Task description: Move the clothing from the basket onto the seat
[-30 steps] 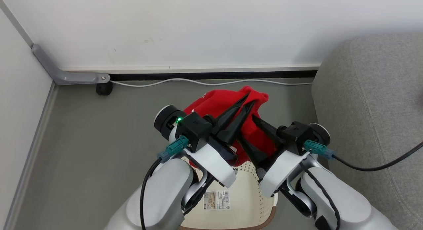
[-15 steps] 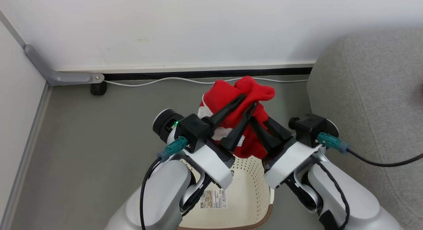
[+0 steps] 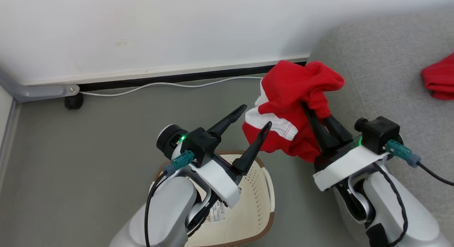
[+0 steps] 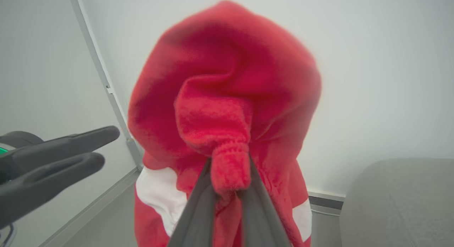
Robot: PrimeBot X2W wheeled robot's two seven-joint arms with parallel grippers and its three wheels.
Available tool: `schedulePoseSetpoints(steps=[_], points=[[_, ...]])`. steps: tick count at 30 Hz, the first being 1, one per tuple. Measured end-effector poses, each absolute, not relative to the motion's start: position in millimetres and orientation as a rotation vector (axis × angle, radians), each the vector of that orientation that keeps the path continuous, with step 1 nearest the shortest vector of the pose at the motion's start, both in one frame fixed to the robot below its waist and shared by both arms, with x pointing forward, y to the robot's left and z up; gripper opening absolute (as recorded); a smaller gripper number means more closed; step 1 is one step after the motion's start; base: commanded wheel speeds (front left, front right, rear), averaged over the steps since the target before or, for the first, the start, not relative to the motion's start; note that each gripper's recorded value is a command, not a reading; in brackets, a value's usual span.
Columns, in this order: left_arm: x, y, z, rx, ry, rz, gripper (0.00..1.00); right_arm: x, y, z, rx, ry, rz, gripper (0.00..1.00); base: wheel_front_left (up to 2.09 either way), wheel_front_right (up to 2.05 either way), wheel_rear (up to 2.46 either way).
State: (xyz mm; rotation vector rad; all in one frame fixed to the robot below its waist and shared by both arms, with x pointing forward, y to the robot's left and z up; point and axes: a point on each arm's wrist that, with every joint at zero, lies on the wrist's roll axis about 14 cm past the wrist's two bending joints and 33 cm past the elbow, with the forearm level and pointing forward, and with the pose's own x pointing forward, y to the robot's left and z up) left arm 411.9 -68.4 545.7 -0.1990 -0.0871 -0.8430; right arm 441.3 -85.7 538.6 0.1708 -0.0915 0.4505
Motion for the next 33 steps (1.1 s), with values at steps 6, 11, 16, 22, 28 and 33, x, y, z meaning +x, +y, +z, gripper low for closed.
schedulePoseSetpoints(steps=[6, 11, 16, 22, 28, 33], points=[[405.4, -84.1, 534.9, -0.193, -0.058, -0.899, 1.0, 433.1, -133.6, 543.4, 0.163, -0.119, 0.315, 0.0, 0.0, 0.0, 0.0], [394.9, -105.1, 531.5, -0.197, -0.043, -0.969, 1.0, 419.1, -171.6, 548.4, 0.148, -0.141, 0.208, 0.0, 0.0, 0.0, 0.0], [384.2, -121.9, 523.3, -0.194, -0.018, -1.03, 1.0, 400.4, -210.0, 555.2, 0.142, -0.168, 0.096, 0.0, 0.0, 0.0, 0.0], [368.7, -150.0, 521.4, -0.204, -0.005, -1.12, 1.0, 373.6, -249.9, 561.9, 0.131, -0.195, -0.03, 0.0, 0.0, 0.0, 0.0], [354.4, -178.4, 523.0, -0.215, -0.002, -1.212, 1.0, 344.3, -281.8, 566.6, 0.118, -0.214, -0.142, 0.0, 0.0, 0.0, 0.0], [334.1, -198.7, 519.6, -0.217, 0.013, -1.302, 1.0, 314.2, -313.7, 567.2, 0.121, -0.231, -0.267, 0.0, 0.0, 0.0, 0.0]])
